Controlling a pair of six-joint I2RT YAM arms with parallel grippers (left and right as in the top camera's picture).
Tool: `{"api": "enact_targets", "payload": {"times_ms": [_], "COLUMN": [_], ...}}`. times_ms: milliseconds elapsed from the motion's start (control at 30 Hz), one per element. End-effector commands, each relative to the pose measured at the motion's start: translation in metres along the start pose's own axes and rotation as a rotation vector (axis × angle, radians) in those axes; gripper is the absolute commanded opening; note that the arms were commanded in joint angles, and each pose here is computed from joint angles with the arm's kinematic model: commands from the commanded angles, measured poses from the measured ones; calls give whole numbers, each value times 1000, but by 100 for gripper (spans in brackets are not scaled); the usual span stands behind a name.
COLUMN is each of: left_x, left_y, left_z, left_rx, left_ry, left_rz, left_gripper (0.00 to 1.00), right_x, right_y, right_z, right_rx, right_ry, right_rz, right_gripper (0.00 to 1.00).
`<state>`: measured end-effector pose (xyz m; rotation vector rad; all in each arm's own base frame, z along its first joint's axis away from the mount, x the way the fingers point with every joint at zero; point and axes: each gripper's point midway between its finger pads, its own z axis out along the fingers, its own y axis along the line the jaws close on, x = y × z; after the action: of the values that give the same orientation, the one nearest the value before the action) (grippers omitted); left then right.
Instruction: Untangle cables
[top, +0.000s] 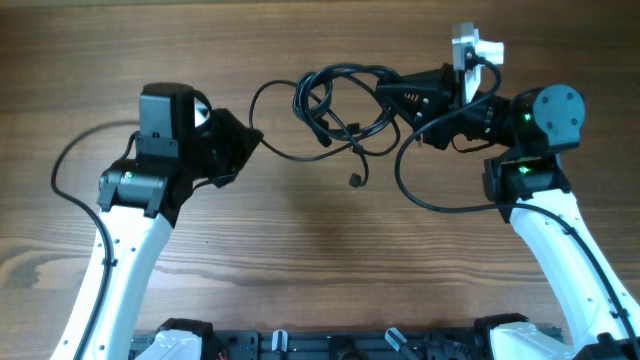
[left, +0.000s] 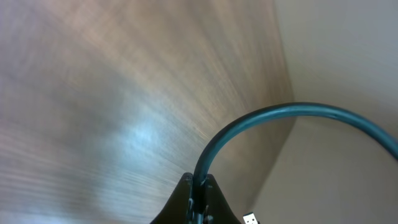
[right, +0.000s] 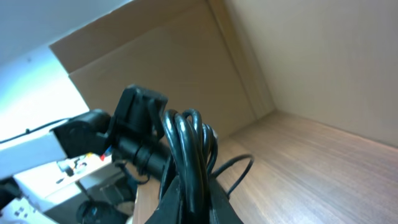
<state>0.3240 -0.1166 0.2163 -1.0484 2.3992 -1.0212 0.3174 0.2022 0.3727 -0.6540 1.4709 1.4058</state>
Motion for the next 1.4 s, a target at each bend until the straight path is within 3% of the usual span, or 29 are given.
{"api": "enact_targets", "payload": {"times_ms": [0, 367, 467, 533, 567, 600, 733, 867, 1033, 1167, 1367], "left_x": [-3, -13, -14, -18, -20, -21, -28, -46, -67, -62, -52], "left_y": [3, 18, 21, 23, 24, 25, 29, 24, -14, -16, -26], "left_z": [0, -2, -2, -2, -3, -3, -6, -21, -35, -33, -31], "left_rx": [-17, -60, -67, -70, -75, -79, -95, -61, 11, -54, -39], "left_ry": [-22, -118, -129, -151, -166, -174, -187, -229, -317, -299, -271], "left_rz": [-315, -730, -760, -744, -713, -671, -546, -317, 380, 888, 1339], "left_gripper": [4, 4, 6, 45, 78, 100, 100, 100, 100, 100, 100], "right_x": [-13, -10, -11, -12, -13, -13, -13, -13, -10, -9, -9], "right_y": [-1, -6, -6, -7, -8, -8, -8, -8, -4, -3, -3], "right_z": [-1, -1, -1, -1, -1, -1, -1, -1, -1, -1, -1], "right_rx": [38, 52, 55, 62, 67, 67, 69, 67, 47, 39, 39], "right_ry": [-53, -47, -50, -57, -61, -62, -63, -62, -44, -37, -38], "right_rz": [25, 53, 52, 52, 51, 50, 50, 50, 47, 47, 44], "right_gripper": [4, 4, 4, 4, 4, 4, 4, 4, 4, 4, 4]}}
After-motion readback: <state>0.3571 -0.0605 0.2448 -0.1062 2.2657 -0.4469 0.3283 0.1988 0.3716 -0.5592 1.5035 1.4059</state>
